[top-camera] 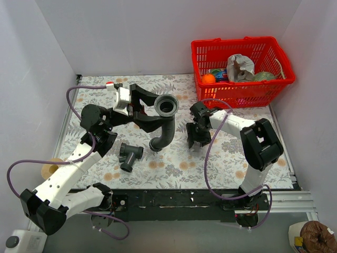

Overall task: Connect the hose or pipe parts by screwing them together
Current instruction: Place the adaptor at the center of the board, then pick up the adaptor from the center of the board, then install the adaptor on the pipeline.

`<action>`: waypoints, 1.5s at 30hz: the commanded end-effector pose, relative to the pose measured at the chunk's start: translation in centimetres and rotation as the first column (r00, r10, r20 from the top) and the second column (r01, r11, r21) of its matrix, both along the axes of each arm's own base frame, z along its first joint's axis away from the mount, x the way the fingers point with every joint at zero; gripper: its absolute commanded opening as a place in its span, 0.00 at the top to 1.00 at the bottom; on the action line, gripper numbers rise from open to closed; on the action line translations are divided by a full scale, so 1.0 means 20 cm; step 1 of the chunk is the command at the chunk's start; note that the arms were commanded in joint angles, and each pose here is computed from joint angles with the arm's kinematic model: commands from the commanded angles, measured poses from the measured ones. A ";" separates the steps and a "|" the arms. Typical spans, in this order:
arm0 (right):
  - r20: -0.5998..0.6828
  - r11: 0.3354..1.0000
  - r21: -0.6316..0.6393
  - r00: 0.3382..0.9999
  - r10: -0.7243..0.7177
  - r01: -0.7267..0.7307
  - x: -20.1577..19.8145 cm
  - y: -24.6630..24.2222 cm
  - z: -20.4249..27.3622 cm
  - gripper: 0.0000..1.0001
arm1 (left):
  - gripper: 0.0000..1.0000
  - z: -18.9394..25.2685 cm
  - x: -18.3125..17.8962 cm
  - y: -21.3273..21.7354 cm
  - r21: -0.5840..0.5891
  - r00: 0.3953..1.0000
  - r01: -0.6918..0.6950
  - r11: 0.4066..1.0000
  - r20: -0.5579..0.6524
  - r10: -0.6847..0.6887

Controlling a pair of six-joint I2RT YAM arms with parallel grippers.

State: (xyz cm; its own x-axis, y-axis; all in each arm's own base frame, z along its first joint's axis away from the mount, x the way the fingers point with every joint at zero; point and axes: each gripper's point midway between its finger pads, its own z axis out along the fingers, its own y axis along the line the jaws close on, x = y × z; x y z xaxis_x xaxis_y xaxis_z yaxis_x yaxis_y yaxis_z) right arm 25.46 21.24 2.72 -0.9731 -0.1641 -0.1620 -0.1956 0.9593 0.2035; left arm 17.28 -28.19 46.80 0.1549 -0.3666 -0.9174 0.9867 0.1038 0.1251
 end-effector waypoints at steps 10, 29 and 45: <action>0.817 0.878 0.342 0.568 -0.101 -0.336 0.37 0.24 1.83 0.99 | 1.00 0.05 -0.05 0.01 0.024 0.999 0.049 0.999 -0.015 -0.048; 0.955 0.396 0.101 -0.023 -0.296 -0.913 -0.35 0.49 2.72 0.99 | 1.00 -0.02 -0.04 -0.12 -0.002 0.955 0.188 0.982 -0.235 -0.183; 0.894 0.162 0.163 0.076 -0.441 -0.973 -0.55 0.47 2.61 0.99 | 1.00 0.07 -0.15 -0.07 -0.039 0.952 0.246 0.968 -0.180 -0.249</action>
